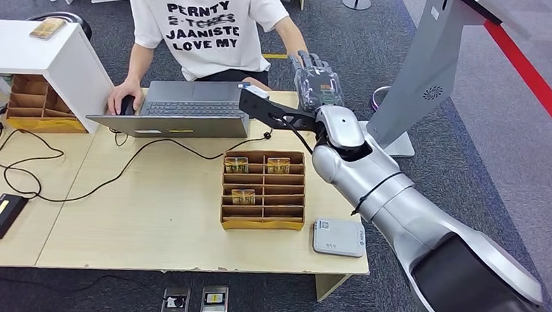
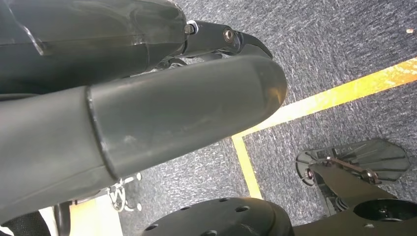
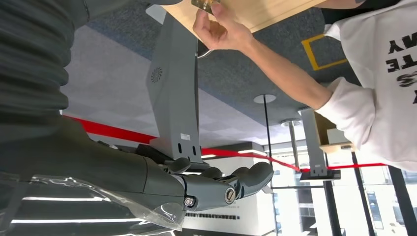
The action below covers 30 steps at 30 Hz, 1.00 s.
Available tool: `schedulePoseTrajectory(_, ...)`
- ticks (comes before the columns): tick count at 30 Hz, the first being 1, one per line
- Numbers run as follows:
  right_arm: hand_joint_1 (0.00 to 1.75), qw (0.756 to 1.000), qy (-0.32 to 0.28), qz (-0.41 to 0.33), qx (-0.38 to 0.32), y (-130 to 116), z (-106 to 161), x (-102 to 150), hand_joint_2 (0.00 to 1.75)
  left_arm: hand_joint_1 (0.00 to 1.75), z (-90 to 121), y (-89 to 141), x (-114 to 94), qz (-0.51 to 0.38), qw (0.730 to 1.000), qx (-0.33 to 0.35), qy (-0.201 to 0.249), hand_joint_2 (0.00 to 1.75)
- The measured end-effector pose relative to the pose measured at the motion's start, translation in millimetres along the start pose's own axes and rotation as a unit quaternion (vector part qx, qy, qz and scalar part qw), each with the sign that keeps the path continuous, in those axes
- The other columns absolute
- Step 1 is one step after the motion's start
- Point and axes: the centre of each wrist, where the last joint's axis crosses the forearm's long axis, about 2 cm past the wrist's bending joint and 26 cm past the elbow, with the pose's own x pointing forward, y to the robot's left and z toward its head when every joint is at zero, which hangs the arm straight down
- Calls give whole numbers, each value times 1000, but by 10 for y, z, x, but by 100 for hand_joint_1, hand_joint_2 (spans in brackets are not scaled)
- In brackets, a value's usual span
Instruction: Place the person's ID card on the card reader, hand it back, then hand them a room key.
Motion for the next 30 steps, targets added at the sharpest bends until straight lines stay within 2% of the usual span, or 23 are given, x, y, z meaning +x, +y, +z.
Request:
schedulePoseTrajectory(12, 0, 998, -30, -46, -38, -57, 106, 128, 175, 0, -4, -8, -27, 13, 1000, -2, 6, 0)
schedulePoseTrajectory(30, 0, 971, -112, -164, -133, -294, 572, 391, 175, 0, -9, -14, -67, 51, 998, 3, 21, 0)
